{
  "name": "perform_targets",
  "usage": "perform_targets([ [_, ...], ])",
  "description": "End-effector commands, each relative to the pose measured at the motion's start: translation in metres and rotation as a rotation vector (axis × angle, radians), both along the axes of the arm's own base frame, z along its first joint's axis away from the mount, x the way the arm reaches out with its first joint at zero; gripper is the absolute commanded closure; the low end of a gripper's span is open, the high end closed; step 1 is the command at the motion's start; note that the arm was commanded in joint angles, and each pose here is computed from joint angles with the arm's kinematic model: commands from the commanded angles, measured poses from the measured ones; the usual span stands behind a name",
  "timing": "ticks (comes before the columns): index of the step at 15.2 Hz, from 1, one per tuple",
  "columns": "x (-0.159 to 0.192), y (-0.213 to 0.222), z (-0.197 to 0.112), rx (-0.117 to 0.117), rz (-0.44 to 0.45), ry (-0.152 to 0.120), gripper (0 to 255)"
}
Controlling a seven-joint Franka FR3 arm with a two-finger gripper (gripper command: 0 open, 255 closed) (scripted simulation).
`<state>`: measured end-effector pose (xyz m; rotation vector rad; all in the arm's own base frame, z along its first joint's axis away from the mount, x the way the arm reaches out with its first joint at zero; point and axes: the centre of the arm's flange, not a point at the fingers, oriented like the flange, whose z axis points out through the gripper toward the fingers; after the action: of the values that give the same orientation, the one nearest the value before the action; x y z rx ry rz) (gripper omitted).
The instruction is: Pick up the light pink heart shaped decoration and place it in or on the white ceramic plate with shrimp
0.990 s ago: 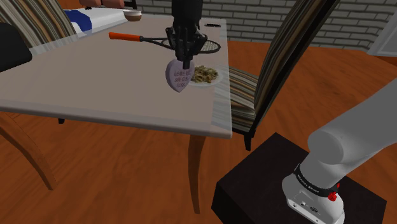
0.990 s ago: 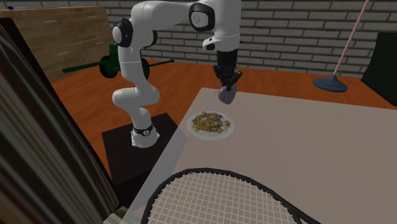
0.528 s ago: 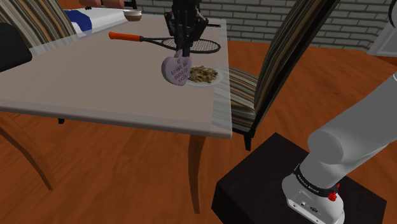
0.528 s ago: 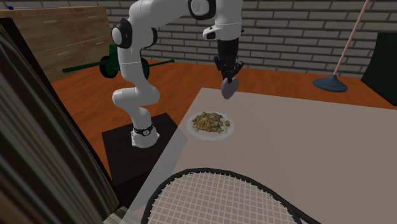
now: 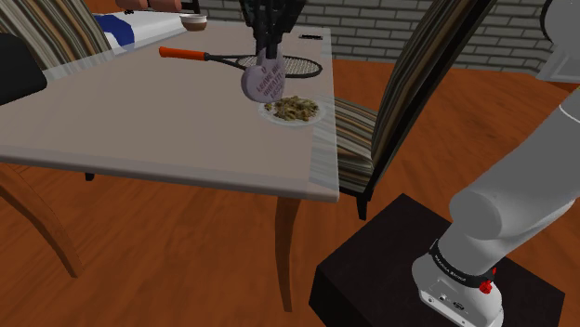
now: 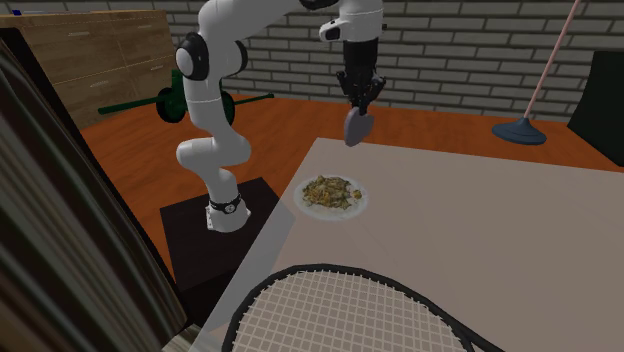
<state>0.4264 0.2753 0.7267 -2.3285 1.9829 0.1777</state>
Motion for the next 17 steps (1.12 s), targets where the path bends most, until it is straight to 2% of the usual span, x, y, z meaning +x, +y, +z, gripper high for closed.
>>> perform_targets([
  [1,0.000,-0.001,0.012,0.000,-0.001,0.000,255],
  [3,0.000,-0.001,0.020,0.000,-0.001,0.000,255],
  [15,0.069,-0.138,0.057,0.000,-0.001,0.000,255],
  [17,0.071,-0.143,0.053,0.000,-0.001,0.000,255],
])
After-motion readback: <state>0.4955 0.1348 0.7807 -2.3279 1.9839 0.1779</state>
